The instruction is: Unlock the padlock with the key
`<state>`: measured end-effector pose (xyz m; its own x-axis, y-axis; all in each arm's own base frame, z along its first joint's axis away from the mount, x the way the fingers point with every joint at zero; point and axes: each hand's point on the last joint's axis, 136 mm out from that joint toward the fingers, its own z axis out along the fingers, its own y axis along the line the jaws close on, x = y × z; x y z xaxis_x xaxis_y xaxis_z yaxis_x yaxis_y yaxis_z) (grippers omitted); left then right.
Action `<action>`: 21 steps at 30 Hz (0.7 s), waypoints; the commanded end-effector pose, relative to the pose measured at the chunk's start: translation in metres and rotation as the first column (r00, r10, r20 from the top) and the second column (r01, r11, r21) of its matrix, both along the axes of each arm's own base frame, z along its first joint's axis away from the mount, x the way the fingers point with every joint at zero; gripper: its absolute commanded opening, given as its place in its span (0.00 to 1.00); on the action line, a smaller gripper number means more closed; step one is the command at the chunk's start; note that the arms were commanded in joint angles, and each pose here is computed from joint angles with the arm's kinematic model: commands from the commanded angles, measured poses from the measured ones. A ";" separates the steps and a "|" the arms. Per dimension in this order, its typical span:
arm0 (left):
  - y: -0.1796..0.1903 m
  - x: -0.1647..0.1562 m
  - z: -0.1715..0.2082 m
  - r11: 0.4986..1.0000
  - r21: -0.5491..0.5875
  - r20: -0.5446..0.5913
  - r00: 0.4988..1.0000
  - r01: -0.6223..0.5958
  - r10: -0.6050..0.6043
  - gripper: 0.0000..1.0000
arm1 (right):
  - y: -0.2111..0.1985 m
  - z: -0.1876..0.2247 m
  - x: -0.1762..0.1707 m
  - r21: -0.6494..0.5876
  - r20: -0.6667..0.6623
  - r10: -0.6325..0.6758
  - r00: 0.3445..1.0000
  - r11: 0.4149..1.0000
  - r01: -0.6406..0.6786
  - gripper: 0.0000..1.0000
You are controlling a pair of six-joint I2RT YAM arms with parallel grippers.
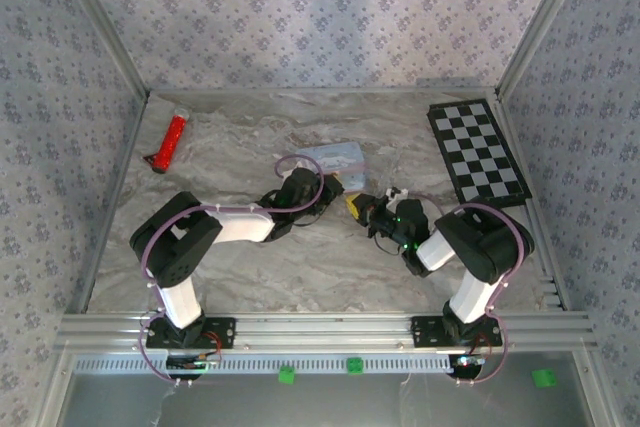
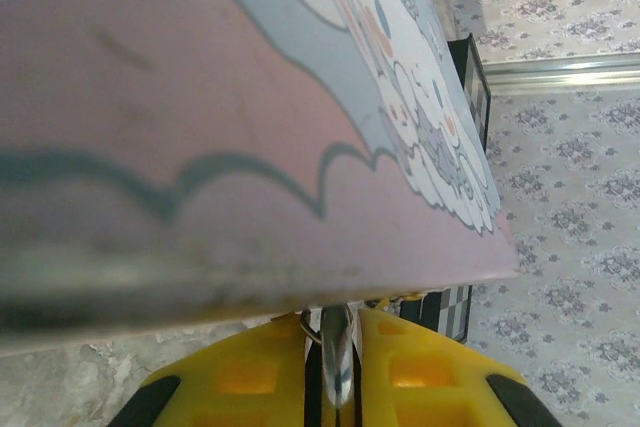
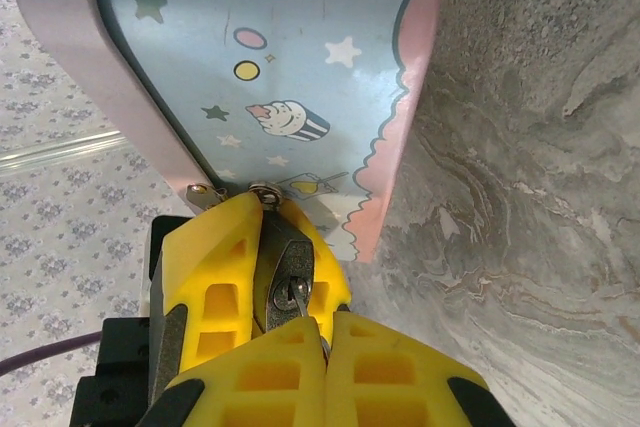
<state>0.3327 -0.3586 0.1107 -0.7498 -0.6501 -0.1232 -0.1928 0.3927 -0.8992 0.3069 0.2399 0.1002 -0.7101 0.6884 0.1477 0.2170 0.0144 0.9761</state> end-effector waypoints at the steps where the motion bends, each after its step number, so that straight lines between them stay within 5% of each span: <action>1: -0.067 -0.060 0.069 0.929 -0.199 0.087 0.950 0.311 -0.299 0.04 | 0.013 0.024 0.017 0.023 0.072 -0.029 0.997 0.999 0.027 0.00; 13: -0.067 -0.061 0.067 0.930 -0.188 0.081 0.949 0.316 -0.306 0.04 | -0.012 0.047 0.029 0.003 0.116 -0.065 0.991 0.998 0.066 0.00; 21: -0.071 -0.060 0.068 0.928 -0.192 0.082 0.948 0.318 -0.308 0.04 | 0.015 0.036 0.014 -0.050 0.110 0.000 0.994 0.999 0.005 0.00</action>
